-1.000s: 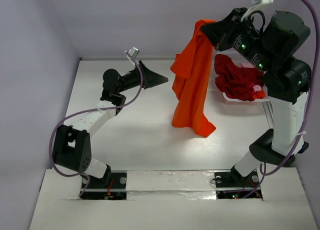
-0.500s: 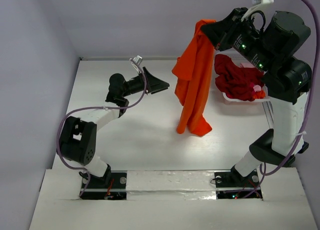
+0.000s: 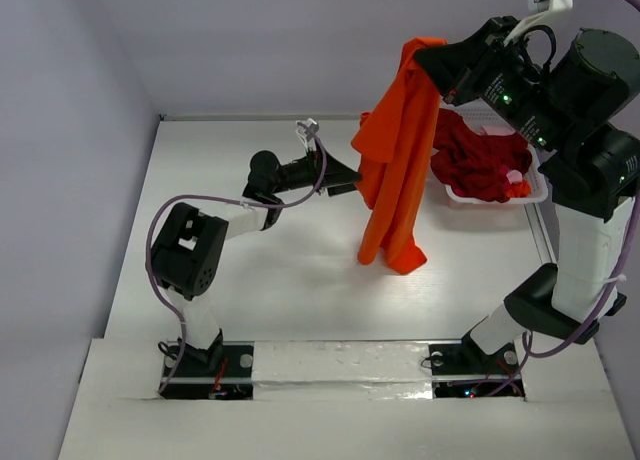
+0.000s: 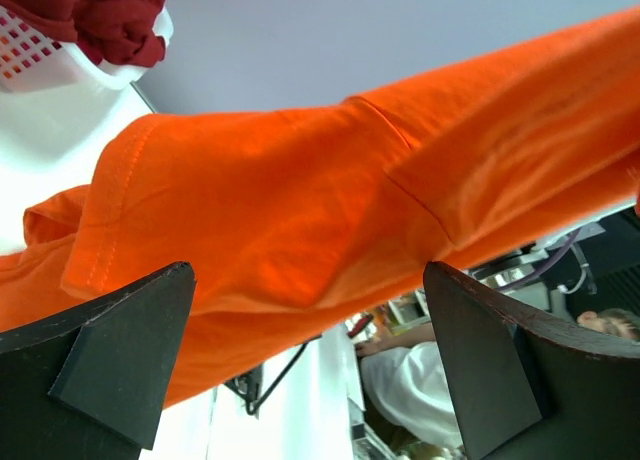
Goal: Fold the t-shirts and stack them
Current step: Flatten out the tshirt
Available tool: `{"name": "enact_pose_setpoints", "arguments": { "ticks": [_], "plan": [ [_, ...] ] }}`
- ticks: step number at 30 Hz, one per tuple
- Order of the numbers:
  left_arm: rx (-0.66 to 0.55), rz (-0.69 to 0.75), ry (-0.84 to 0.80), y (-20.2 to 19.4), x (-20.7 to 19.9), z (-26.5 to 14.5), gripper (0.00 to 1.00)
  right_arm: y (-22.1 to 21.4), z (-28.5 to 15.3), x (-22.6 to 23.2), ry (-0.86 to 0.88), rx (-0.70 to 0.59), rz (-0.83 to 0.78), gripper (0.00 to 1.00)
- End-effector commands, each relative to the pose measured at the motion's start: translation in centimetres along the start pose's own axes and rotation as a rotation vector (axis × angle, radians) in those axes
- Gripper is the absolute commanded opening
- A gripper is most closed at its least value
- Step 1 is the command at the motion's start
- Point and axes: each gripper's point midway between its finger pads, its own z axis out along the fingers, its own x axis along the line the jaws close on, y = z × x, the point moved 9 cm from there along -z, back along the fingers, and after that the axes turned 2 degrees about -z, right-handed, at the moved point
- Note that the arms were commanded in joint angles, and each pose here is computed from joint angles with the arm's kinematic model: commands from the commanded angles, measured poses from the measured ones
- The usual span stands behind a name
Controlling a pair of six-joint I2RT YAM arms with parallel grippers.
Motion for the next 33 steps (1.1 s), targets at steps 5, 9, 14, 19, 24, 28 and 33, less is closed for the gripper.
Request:
{"name": "enact_pose_setpoints", "arguments": {
  "ticks": [5,9,14,19,24,28,33],
  "plan": [
    [0.014,0.234,-0.222,1.4,-4.5,1.3,0.98,1.6,-0.8,0.5,0.035,-0.080,-0.002,0.00],
    [0.017,0.228,-0.225,1.5,-4.3,1.9,0.91,1.7,-0.7,0.5,0.031,-0.083,-0.003,0.00],
    [0.027,0.221,-0.239,1.5,-4.5,2.3,0.81,1.6,-0.8,0.5,0.029,-0.081,-0.006,0.00],
    [0.041,0.217,-0.249,1.5,-4.6,2.8,0.44,1.6,-0.7,0.4,0.028,-0.082,-0.006,0.00],
    [0.047,0.212,-0.229,1.5,-4.8,2.8,0.03,1.7,-0.8,0.4,0.021,-0.086,-0.007,0.00],
    [0.016,0.250,-0.161,2.0,-5.5,3.0,0.00,1.6,-0.7,0.3,0.014,-0.085,-0.007,0.00],
    [-0.065,0.283,0.041,3.7,-7.8,2.3,0.00,0.6,-0.3,-0.7,-0.079,-0.050,0.002,0.00]
  ]
}}
